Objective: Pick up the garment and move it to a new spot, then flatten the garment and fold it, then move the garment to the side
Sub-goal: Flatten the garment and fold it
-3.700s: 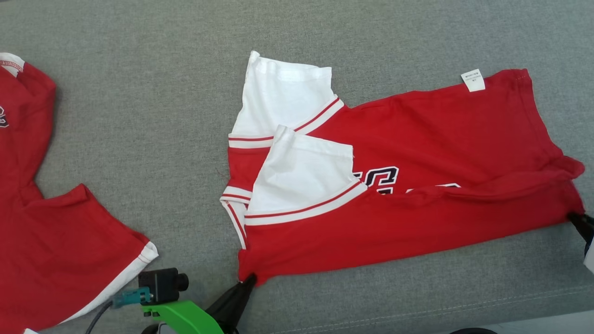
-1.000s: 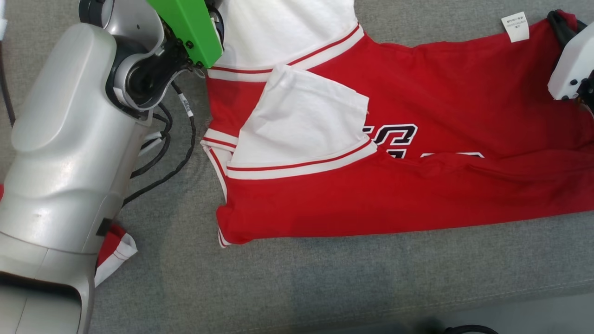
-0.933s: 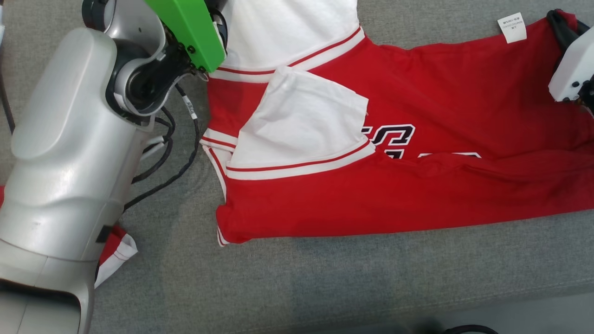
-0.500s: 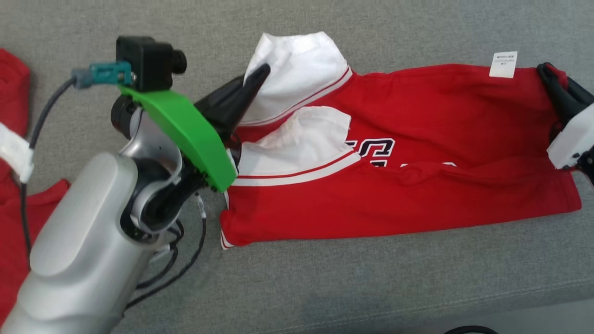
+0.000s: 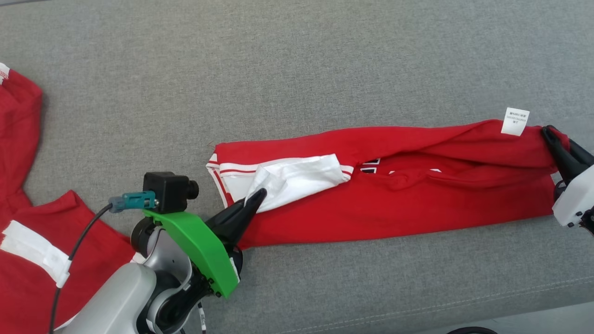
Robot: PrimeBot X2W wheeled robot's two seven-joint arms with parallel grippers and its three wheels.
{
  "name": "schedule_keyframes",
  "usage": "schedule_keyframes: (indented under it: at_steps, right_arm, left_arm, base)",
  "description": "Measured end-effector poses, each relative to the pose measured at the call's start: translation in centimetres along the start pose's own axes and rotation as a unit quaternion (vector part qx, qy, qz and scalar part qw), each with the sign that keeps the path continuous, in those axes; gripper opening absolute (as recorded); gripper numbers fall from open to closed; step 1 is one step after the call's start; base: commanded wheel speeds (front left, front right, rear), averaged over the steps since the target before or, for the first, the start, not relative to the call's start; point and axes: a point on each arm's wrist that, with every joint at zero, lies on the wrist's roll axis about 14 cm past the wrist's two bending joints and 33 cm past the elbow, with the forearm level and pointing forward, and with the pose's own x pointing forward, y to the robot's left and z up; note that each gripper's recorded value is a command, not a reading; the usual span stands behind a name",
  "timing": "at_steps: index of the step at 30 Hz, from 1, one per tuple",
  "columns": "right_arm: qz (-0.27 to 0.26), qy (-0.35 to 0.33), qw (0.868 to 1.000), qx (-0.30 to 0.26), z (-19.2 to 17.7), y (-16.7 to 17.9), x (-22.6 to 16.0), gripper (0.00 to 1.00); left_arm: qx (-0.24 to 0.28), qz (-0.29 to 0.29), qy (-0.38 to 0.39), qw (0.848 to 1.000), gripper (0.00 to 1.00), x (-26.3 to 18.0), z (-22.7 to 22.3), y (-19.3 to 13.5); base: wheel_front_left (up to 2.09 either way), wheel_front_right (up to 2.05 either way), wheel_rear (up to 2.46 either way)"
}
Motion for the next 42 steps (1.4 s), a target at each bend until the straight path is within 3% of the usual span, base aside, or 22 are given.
schedule_keyframes:
  at_steps: [7, 10, 15, 27, 37, 38, 40, 41, 42]
  right_arm:
    - [0.027, 0.018, 0.996, -0.088, -0.1, 0.6, 1.0, 0.00]
    - [0.052, 0.007, 0.987, -0.154, 1.3, 1.3, 1.9, 0.00]
    - [0.074, -0.015, 0.977, -0.199, 2.7, 2.1, 2.3, 0.00]
    - [0.129, 0.002, 0.952, -0.277, 0.6, 2.9, -0.6, 0.00]
    - [0.125, 0.010, 0.951, -0.283, -0.7, 2.1, -0.8, 0.00]
    - [0.126, 0.009, 0.951, -0.282, -0.8, 2.2, -0.7, 0.00]
    - [0.125, 0.006, 0.951, -0.283, -0.8, 2.3, -0.5, 0.00]
    - [0.125, 0.004, 0.951, -0.283, -0.7, 2.4, -0.4, 0.00]
    - [0.125, 0.003, 0.951, -0.282, -0.6, 2.4, -0.4, 0.00]
  left_arm:
    - [-0.038, 0.020, 0.015, 0.999, 0.00, 0.1, -2.3, 1.6]
    - [-0.045, 0.025, 0.023, 0.998, 0.00, 0.0, -3.0, 2.2]
    - [-0.046, 0.020, 0.027, 0.998, 0.00, -0.1, -3.3, 1.7]
    - [-0.059, 0.011, 0.029, 0.998, 0.00, -0.6, -4.1, 0.2]
    - [-0.069, 0.022, 0.057, 0.996, 0.00, -0.5, -5.9, 0.6]
    - [-0.070, 0.027, 0.059, 0.995, 0.02, -0.5, -6.0, 0.8]
    - [-0.069, 0.031, 0.061, 0.995, 0.38, -0.5, -6.2, 1.1]
    - [-0.068, 0.032, 0.062, 0.995, 0.49, -0.6, -6.2, 1.1]
    - [-0.068, 0.034, 0.062, 0.995, 0.74, -0.6, -6.2, 1.1]
  base:
    - [0.00, 0.00, 0.00]
    - [0.00, 0.00, 0.00]
    - [0.00, 0.00, 0.00]
    - [0.00, 0.00, 0.00]
    - [0.00, 0.00, 0.00]
    - [0.00, 0.00, 0.00]
    - [0.00, 0.00, 0.00]
    - [0.00, 0.00, 0.00]
    - [0.00, 0.00, 0.00]
